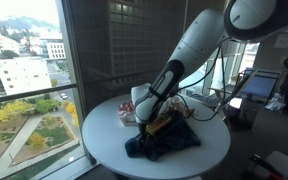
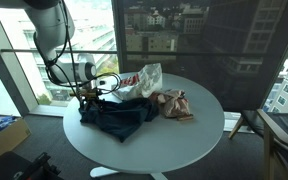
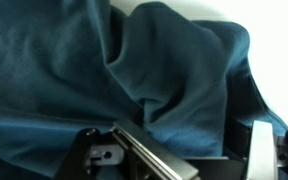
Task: Use the blue shirt to lift the duster, then move the blue shirt to the right
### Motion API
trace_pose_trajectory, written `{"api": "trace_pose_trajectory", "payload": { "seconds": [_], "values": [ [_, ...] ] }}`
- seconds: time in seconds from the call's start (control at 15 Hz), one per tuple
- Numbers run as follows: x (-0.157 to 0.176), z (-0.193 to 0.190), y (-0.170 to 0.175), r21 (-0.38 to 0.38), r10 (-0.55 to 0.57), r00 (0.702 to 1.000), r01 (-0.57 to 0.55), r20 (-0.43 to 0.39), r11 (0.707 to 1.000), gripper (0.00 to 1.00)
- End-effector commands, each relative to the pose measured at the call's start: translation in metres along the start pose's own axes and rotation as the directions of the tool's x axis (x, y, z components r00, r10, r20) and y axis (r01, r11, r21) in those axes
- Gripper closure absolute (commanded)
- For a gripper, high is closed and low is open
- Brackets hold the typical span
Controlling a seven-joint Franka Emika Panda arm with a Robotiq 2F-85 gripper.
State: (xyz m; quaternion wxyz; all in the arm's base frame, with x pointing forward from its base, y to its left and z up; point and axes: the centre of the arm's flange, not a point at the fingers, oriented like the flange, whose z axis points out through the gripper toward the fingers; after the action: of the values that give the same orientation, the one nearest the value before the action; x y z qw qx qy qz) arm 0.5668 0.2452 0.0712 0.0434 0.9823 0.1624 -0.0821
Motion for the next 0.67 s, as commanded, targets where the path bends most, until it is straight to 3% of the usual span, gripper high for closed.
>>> {"api": "trace_pose_trajectory", "payload": {
  "seconds": [0.0,0.27,0.6],
  "values": [
    [0.001,-0.005,0.001,0.025,0.02,1.0,-0.021,0.022,0.999,0.63],
    [-0.007,-0.023,0.003,0.009,0.073,0.997,-0.073,0.024,0.997,0.65],
    [-0.03,-0.075,0.014,-0.024,0.193,0.98,-0.194,-0.051,0.981,0.65]
  ]
}}
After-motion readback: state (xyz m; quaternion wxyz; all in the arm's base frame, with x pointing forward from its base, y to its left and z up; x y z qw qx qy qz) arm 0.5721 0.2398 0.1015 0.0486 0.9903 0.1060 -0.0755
